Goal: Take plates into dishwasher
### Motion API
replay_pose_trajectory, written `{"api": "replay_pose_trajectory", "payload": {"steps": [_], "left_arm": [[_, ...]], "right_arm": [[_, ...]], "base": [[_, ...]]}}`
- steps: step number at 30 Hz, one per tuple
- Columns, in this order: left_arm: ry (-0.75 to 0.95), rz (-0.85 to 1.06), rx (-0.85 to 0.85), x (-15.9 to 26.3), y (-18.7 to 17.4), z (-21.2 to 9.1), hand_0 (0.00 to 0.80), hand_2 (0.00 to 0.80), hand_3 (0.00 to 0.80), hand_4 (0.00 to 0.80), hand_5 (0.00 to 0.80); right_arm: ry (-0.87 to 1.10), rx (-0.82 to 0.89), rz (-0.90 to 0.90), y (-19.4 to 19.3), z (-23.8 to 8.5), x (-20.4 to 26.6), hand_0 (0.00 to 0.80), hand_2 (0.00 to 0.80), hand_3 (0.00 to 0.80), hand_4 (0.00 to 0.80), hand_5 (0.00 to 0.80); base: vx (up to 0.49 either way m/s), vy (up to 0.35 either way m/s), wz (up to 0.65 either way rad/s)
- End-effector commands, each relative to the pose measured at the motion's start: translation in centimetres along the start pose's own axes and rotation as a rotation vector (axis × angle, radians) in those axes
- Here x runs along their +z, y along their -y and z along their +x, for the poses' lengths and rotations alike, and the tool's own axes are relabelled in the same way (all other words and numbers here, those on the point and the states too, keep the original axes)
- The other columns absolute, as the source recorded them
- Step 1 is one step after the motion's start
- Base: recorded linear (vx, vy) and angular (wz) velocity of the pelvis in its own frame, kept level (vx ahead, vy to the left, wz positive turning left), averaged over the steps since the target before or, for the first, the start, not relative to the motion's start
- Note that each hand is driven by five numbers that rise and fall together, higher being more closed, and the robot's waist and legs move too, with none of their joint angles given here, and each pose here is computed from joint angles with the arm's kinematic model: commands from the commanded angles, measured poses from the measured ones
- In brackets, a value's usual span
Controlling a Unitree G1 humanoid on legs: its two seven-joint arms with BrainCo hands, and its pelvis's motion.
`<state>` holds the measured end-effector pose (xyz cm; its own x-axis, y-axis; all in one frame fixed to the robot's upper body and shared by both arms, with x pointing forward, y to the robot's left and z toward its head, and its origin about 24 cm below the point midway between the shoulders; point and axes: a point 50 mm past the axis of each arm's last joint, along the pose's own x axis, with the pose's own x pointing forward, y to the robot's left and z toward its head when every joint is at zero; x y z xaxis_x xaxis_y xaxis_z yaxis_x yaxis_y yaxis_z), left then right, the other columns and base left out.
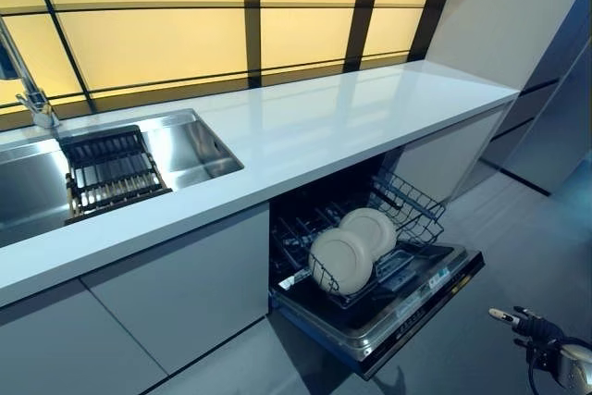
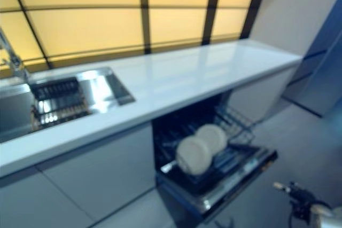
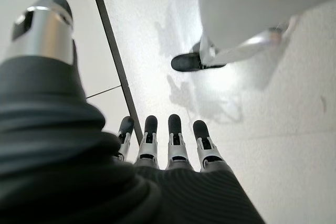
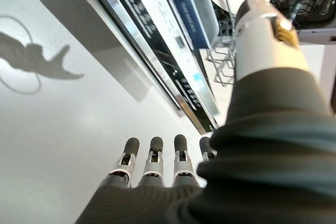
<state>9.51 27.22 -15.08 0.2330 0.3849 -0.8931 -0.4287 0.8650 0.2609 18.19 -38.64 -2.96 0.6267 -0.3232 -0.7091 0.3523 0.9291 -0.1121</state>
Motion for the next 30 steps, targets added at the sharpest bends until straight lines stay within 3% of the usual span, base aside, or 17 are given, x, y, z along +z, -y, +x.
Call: {"api": "replay_pose_trajectory", "payload": {"steps": [1, 8, 13, 19, 30], "left_arm": [[0.067, -0.054, -0.015, 2.3, 0.2, 0.0, 0.000, 0.000, 0.000, 0.000, 0.000], [0.083, -0.018, -0.002, 2.2, 0.1, 0.1, 0.000, 0.000, 0.000, 0.000, 0.000], [0.111, -0.084, 0.017, 3.2, -1.1, 0.1, 0.000, 0.000, 0.000, 0.000, 0.000], [0.098, -0.162, 0.021, 2.8, -2.0, 0.2, 0.000, 0.000, 0.000, 0.000, 0.000], [0.107, -0.156, -0.087, 1.7, 0.4, 0.0, 0.000, 0.000, 0.000, 0.000, 0.000]], "right_arm": [[0.110, 0.101, 0.046, -2.1, 0.6, 3.0, 0.000, 0.000, 0.000, 0.000, 0.000], [-0.029, 0.141, 0.203, -4.1, 1.4, -2.1, 0.000, 0.000, 0.000, 0.000, 0.000], [-0.100, 0.177, 0.368, -5.8, 1.5, -6.6, 0.000, 0.000, 0.000, 0.000, 0.000], [-0.163, 0.217, 0.407, -7.0, 1.3, -8.5, 0.000, 0.000, 0.000, 0.000, 0.000], [-0.209, 0.278, 0.538, -8.3, 0.5, -11.6, 0.000, 0.000, 0.000, 0.000, 0.000]], "base": [[0.028, 0.146, -0.11], [0.004, 0.045, 0.09], [-0.042, -0.246, 0.02], [-0.010, -0.210, 0.21], [-0.034, -0.086, 0.13]]}}
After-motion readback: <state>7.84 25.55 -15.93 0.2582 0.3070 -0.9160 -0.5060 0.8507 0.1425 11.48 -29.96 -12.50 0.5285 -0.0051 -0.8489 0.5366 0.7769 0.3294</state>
